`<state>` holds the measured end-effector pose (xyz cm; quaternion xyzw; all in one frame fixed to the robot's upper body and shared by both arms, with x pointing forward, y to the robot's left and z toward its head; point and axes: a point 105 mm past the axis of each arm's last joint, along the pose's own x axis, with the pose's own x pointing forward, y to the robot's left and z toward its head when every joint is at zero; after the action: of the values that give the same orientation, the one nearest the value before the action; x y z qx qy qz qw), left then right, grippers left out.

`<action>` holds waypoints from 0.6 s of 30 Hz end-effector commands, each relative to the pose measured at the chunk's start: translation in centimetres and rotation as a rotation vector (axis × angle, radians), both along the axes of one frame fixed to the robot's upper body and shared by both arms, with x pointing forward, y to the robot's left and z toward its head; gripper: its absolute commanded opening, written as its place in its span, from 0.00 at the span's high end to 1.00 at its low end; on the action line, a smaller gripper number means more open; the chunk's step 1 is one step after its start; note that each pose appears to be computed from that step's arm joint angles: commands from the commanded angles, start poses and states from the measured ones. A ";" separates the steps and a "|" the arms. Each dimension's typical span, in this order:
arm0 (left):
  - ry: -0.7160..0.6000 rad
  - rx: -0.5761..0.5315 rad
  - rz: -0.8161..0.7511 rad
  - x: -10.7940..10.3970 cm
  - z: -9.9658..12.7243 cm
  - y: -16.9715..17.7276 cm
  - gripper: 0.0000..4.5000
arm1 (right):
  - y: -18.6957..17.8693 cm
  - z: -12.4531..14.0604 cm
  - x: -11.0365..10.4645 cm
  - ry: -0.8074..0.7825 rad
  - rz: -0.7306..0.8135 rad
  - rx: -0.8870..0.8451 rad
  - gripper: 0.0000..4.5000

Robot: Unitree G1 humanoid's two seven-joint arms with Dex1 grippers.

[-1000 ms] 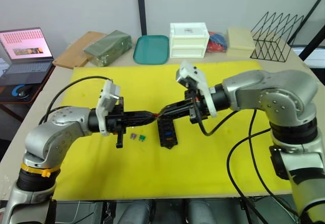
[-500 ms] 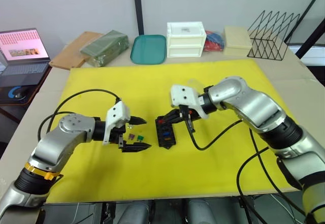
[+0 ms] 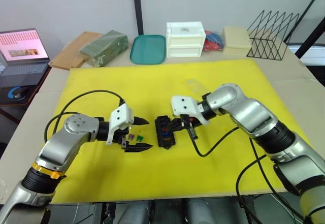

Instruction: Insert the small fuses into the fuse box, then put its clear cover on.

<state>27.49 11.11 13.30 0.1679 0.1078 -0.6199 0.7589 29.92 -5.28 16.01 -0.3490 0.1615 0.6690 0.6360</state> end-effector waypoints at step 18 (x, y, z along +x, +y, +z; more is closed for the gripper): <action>-0.035 0.013 -0.025 -0.4 0.0 -0.3 0.01 | 0.0 0.8 0.8 -0.039 -0.039 0.020 1.00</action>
<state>27.40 11.14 12.93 0.1748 0.1119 -0.6195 0.7570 30.52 -5.47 15.66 -0.3508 0.1690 0.6530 0.6496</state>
